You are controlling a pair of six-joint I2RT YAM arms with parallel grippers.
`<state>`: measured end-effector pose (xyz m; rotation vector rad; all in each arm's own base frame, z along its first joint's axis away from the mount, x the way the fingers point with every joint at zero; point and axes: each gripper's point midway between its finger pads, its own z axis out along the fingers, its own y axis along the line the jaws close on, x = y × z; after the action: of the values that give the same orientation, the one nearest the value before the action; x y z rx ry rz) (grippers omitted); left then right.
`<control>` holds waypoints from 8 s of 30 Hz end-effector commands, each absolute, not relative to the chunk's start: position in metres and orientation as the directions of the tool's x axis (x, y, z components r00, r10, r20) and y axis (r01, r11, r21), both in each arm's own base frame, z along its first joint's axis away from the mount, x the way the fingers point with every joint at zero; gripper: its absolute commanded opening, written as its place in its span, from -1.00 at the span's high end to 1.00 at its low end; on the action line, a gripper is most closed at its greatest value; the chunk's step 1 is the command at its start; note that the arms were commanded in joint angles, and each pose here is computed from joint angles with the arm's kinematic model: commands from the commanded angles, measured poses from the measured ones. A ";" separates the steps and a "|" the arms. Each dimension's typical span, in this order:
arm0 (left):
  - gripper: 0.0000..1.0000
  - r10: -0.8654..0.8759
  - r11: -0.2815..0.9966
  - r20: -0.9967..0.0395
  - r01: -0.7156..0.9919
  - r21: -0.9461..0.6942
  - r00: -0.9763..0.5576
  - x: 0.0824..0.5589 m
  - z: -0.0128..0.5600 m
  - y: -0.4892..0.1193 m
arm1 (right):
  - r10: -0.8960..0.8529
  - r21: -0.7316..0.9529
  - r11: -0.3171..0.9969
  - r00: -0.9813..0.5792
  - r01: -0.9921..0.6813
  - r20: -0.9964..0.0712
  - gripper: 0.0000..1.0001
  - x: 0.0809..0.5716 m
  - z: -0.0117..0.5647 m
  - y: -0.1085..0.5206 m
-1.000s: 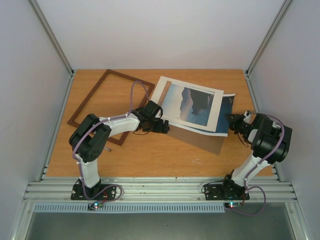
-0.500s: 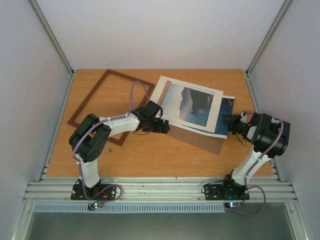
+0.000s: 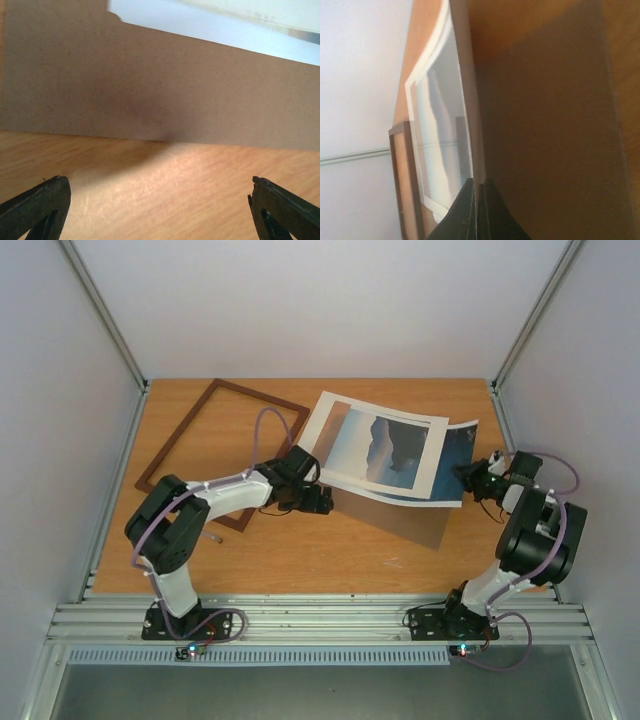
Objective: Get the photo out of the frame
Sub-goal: Pick up the photo from the photo frame, then place the photo in the photo frame, then reset both arms
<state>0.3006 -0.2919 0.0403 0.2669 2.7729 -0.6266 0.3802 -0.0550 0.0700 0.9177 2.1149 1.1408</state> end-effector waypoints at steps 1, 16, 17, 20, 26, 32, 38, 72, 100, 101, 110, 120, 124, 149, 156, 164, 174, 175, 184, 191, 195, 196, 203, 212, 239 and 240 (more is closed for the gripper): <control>-0.95 0.102 0.885 -0.362 0.251 -0.392 -0.926 0.299 0.073 -0.287 | 0.754 0.792 0.514 -0.615 0.331 -0.232 0.98 0.368 0.099 -0.061; -0.98 0.075 0.924 -0.597 0.281 -0.259 -0.799 0.296 0.149 -0.235 | 0.681 0.591 0.700 -0.624 0.402 -0.383 0.98 0.325 0.210 -0.075; -0.98 0.069 0.929 -0.610 0.273 -0.248 -0.789 0.297 0.150 -0.231 | 0.674 0.580 0.710 -0.624 0.401 -0.394 0.98 0.322 0.218 -0.074; -0.99 0.054 0.944 -0.633 0.246 -0.221 -0.772 0.298 0.145 -0.221 | 0.657 0.548 0.736 -0.616 0.399 -0.434 0.98 0.315 0.247 -0.072; -0.99 0.058 0.964 -0.662 0.216 -0.158 -0.747 0.302 0.138 -0.207 | 0.615 0.489 0.782 -0.600 0.386 -0.511 0.98 0.302 0.304 -0.066; -0.99 0.045 0.978 -0.681 0.170 -0.119 -0.731 0.302 0.136 -0.191 | 0.531 0.405 0.846 -0.607 0.346 -0.591 0.98 0.288 0.356 -0.054; -0.99 0.042 0.986 -0.689 0.141 -0.087 -0.723 0.301 0.135 -0.182 | 0.442 0.362 0.894 -0.637 0.263 -0.632 0.98 0.285 0.393 -0.030; -0.99 -0.043 0.999 -0.798 -0.051 -0.015 -0.601 0.300 0.165 -0.128 | 0.299 0.632 0.758 -0.773 -0.164 -0.559 0.98 0.382 0.372 0.155; -0.99 -0.046 0.999 -0.789 -0.033 -0.033 -0.613 0.300 0.162 -0.133 | 0.695 0.800 0.559 -0.649 0.218 -0.309 0.98 0.360 0.207 0.033; -0.99 -0.046 0.999 -0.789 -0.032 -0.034 -0.613 0.300 0.163 -0.134 | 0.723 0.813 0.535 -0.623 0.231 -0.299 0.98 0.360 0.206 0.031; -0.99 -0.054 0.999 -0.790 -0.035 -0.041 -0.611 0.299 0.164 -0.133 | 0.921 0.895 0.315 -0.328 0.317 -0.208 0.98 0.351 0.198 0.003; -0.99 -0.070 0.997 -0.782 -0.028 -0.067 -0.619 0.297 0.165 -0.136 | 0.975 0.846 0.203 -0.180 0.494 -0.129 0.98 0.332 0.153 0.032; -0.99 -0.077 0.996 -0.780 -0.020 -0.082 -0.622 0.296 0.165 -0.138 | 0.979 0.809 0.181 -0.179 0.559 -0.095 0.98 0.325 0.127 0.048; -0.99 -0.107 0.990 -0.768 0.006 -0.142 -0.631 0.293 0.165 -0.147 | 0.796 0.643 0.524 -0.590 0.558 -0.136 -0.04 0.241 0.105 0.152; -0.99 -0.099 0.991 -0.765 0.003 -0.131 -0.637 0.294 0.162 -0.147 | 0.578 0.566 0.731 -0.788 0.382 -0.214 -0.33 0.221 0.109 0.219; -0.99 -0.104 0.992 -0.768 -0.007 -0.129 -0.632 0.294 0.163 -0.145 | 0.440 0.505 0.808 -0.881 0.303 -0.176 -0.51 0.203 0.091 0.267; -0.99 -0.108 0.992 -0.771 -0.014 -0.128 -0.627 0.293 0.164 -0.143 | 0.284 0.492 0.858 -0.935 0.148 -0.214 -0.71 0.195 0.106 0.292; -0.99 -0.110 0.992 -0.771 -0.016 -0.129 -0.627 0.293 0.164 -0.142 | 0.273 0.493 0.858 -0.939 0.141 -0.208 -0.72 0.195 0.105 0.296; -0.99 -0.121 0.990 -0.769 -0.018 -0.141 -0.627 0.293 0.162 -0.144 | 0.165 0.495 0.868 -0.963 0.039 -0.214 -0.78 0.199 0.114 0.319; -0.99 -0.159 0.981 -0.766 -0.012 -0.194 -0.623 0.294 0.166 -0.146 | 0.086 0.327 0.944 -0.921 -0.046 -0.379 -0.96 0.220 0.130 0.268; -0.99 -0.239 0.961 -0.717 -0.054 -0.271 -0.655 0.303 0.161 -0.136 | 0.127 0.310 0.950 -0.888 -0.018 -0.442 -0.97 0.243 0.139 0.226; -0.99 -0.262 0.953 -0.698 -0.064 -0.296 -0.667 0.305 0.159 -0.134 | 0.145 0.306 0.952 -0.882 0.001 -0.448 -0.97 0.248 0.141 0.213; -0.99 -0.408 0.888 -0.604 -0.143 -0.438 -0.685 0.300 0.158 -0.114 | 0.219 0.246 0.964 -0.829 0.102 -0.514 -0.97 0.265 0.156 0.127; -0.99 -0.569 0.790 -0.553 -0.219 -0.572 -0.609 0.262 0.204 -0.068 | 0.294 0.218 0.955 -0.537 0.201 -0.791 -0.97 0.228 0.270 0.035; -0.99 -0.451 0.882 -0.871 -0.245 -0.402 -0.196 0.153 0.289 0.025 | 0.151 0.114 0.973 -0.177 0.199 -0.973 -0.97 0.145 0.334 -0.040; -0.99 -0.447 0.883 -0.874 -0.247 -0.398 -0.192 0.153 0.289 0.026 | 0.150 0.113 0.973 -0.178 0.199 -0.973 -0.97 0.146 0.333 -0.040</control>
<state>0.1561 0.0202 0.2815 -0.5173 1.8302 -0.2167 0.1451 -0.0354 0.3326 0.2684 1.7705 0.0004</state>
